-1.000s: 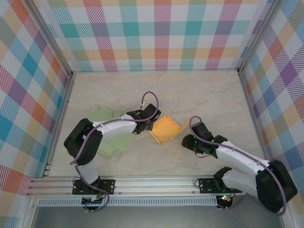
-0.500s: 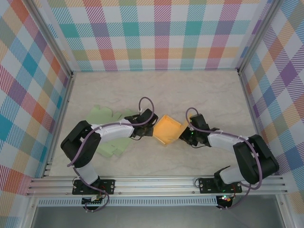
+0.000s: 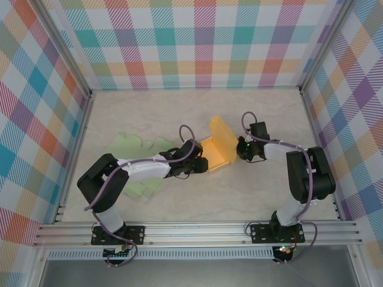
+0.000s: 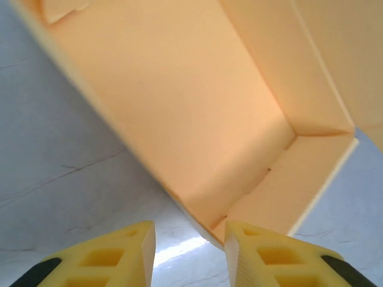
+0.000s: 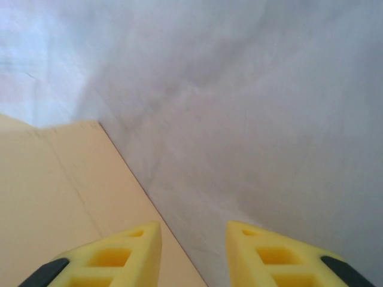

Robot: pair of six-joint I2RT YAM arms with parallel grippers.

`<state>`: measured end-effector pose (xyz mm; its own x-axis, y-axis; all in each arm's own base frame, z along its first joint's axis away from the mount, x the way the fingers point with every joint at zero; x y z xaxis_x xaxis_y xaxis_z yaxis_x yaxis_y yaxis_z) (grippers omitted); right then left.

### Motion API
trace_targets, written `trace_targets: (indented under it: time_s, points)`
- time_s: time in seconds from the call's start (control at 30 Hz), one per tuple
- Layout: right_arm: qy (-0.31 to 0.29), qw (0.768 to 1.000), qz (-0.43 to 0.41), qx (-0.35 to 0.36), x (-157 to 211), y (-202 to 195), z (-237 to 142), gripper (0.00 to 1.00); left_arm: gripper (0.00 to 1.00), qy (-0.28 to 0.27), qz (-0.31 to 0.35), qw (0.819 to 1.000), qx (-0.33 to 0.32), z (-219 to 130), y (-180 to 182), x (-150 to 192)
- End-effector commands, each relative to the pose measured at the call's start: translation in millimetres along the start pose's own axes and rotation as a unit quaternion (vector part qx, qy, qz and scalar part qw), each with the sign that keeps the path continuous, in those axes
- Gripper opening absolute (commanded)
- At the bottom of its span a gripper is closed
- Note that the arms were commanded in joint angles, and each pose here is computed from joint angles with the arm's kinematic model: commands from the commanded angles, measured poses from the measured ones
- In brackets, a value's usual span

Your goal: Fold the paper box

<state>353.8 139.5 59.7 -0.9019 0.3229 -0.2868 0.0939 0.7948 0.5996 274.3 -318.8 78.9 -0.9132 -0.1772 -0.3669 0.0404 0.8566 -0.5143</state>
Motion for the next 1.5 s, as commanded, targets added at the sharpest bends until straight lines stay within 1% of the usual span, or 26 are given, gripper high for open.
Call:
trace_targets:
  time_s: [0.0,0.1,0.13,0.2,0.3,0.4,0.47,0.5,0.53,0.57,0.73,0.87,1.03,1.17,1.37,1.47]
  points:
    - [-0.012,0.999,-0.035,0.022,-12.6,2.2,-22.5,0.37,0.36,-0.039,-0.003,0.999,0.021,-20.8,-10.2,-11.6]
    - [-0.033,0.995,-0.047,0.078,-13.7,-7.3,-49.5,0.41,0.38,-0.089,0.033,0.995,-0.025,-43.9,2.6,-30.3]
    - [-0.038,0.993,-0.052,0.094,-11.1,-9.8,-59.2,0.44,0.39,-0.111,0.052,0.991,-0.047,-53.6,6.6,-40.4]
    - [-0.051,0.990,-0.058,0.116,-5.2,-13.0,-77.7,0.49,0.42,-0.144,0.091,0.982,-0.086,-69.0,14.9,-59.9]
    - [-0.074,0.985,-0.062,0.140,5.9,-17.5,-104.8,0.59,0.47,-0.169,0.176,0.963,-0.116,-78.6,15.4,-87.0]
    - [-0.094,0.981,-0.064,0.156,17.7,-19.6,-130.3,0.71,0.52,-0.169,0.267,0.940,-0.131,-70.6,7.3,-104.6]
    - [-0.107,0.979,-0.068,0.159,24.0,-18.1,-146.4,0.80,0.53,-0.160,0.318,0.925,-0.134,-59.5,1.5,-111.9]
    - [-0.115,0.978,-0.070,0.157,26.3,-15.8,-155.0,0.86,0.54,-0.149,0.337,0.920,-0.135,-49.9,1.0,-114.1]
    - [-0.121,0.977,-0.072,0.159,29.3,-14.9,-162.6,0.97,0.54,-0.139,0.353,0.915,-0.134,-41.4,0.0,-115.5]
    - [-0.127,0.977,-0.074,0.157,31.1,-13.0,-169.2,1.00,0.54,-0.134,0.365,0.911,-0.135,-34.8,-0.8,-117.7]
    - [-0.149,0.974,-0.079,0.154,38.1,-6.7,-193.4,1.00,0.55,-0.085,0.420,0.890,-0.156,1.4,0.6,-120.9]
    - [-0.152,0.974,-0.076,0.147,39.7,-3.5,-197.2,1.00,0.52,-0.080,0.430,0.884,-0.164,17.5,-0.2,-124.8]
    - [-0.153,0.975,-0.071,0.144,38.5,-2.4,-196.8,1.00,0.49,-0.071,0.436,0.875,-0.197,30.3,10.2,-128.7]
    - [-0.157,0.975,-0.073,0.140,36.7,0.8,-199.2,1.00,0.42,-0.063,0.424,0.884,-0.189,35.5,11.4,-123.2]
    - [-0.163,0.974,-0.078,0.136,33.7,4.9,-203.1,1.00,0.33,-0.071,0.393,0.897,-0.192,35.6,11.5,-120.9]
    - [-0.164,0.974,-0.081,0.133,32.8,7.0,-203.6,1.00,0.34,-0.071,0.382,0.899,-0.201,35.8,13.9,-118.3]
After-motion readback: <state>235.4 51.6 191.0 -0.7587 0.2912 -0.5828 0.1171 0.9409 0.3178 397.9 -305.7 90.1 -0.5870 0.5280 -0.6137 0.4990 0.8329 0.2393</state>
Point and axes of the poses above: each hand's point on the last joint's axis, 136 mm out from that joint toward the fingers, its own z axis out along the fingers, its own y axis along the line the jaws close on, x = y × z, the point moved 2 cm from there along -z, back along the fingers, and after that the axes turned 9 degrees about -z, right-handed, at the moved point
